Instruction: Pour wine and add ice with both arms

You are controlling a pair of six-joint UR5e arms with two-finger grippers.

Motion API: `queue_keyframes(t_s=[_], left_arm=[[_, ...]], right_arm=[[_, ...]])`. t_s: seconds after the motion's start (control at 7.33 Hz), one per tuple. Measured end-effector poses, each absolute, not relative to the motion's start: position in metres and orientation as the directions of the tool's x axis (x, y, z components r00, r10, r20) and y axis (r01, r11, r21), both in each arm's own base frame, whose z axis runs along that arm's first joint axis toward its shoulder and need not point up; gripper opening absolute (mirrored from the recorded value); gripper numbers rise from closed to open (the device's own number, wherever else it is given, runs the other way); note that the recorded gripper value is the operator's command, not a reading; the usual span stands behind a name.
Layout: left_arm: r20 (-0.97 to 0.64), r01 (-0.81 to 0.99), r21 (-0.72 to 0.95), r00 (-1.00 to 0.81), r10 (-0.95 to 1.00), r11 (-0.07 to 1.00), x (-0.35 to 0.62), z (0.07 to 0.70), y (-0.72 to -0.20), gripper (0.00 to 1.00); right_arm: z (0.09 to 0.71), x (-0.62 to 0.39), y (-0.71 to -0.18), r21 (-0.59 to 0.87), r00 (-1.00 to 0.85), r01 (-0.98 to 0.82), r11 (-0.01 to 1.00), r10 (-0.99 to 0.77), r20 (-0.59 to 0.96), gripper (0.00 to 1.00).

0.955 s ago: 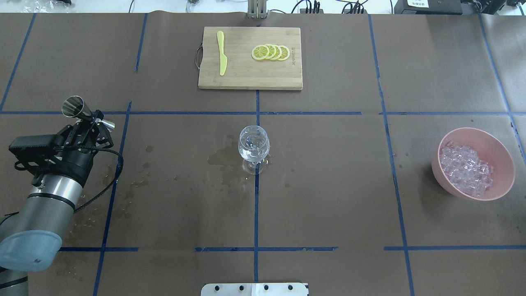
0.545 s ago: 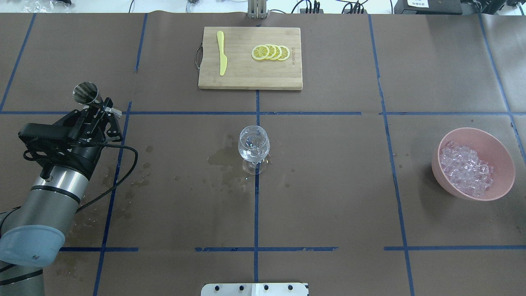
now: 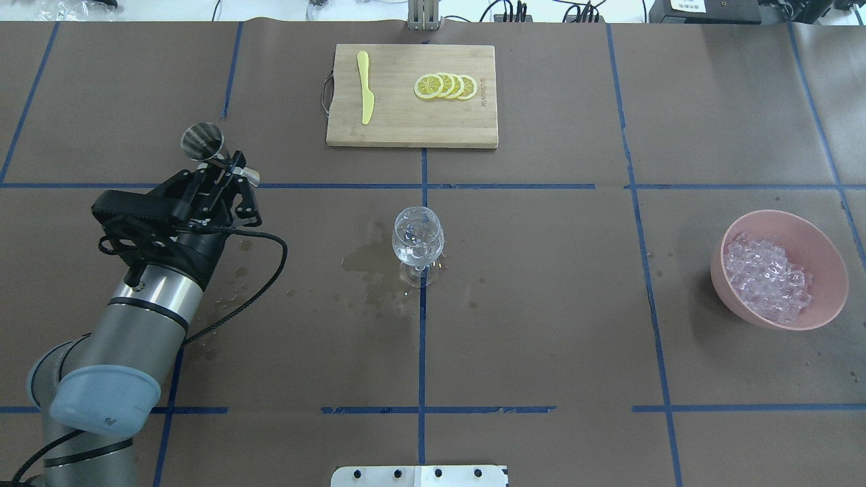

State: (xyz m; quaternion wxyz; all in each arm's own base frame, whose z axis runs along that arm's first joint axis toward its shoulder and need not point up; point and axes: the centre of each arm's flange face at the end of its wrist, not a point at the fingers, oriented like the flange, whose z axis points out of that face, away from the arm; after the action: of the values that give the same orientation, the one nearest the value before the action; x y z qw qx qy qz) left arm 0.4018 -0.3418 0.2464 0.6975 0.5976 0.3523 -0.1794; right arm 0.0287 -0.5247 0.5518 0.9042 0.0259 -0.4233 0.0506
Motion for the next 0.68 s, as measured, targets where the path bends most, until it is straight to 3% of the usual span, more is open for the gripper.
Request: queue_keyframes(t_s=[0.41, 0.68], left_arm=[[-0.629, 0.584, 0.774, 0.753, 0.193, 0.244, 0.439, 0.186, -0.341, 0.0], [-0.546, 0.491, 0.832, 0.809, 0.217, 0.259, 0.458, 0.181, -0.334, 0.0]], right_arm=[[0.523, 0.009, -0.526, 0.003, 0.63, -0.126, 0.992, 0.078, 0.773, 1.0], [0.501, 0.0, -0.522, -0.001, 0.619, -0.146, 0.989, 0.092, 0.78, 1.0]])
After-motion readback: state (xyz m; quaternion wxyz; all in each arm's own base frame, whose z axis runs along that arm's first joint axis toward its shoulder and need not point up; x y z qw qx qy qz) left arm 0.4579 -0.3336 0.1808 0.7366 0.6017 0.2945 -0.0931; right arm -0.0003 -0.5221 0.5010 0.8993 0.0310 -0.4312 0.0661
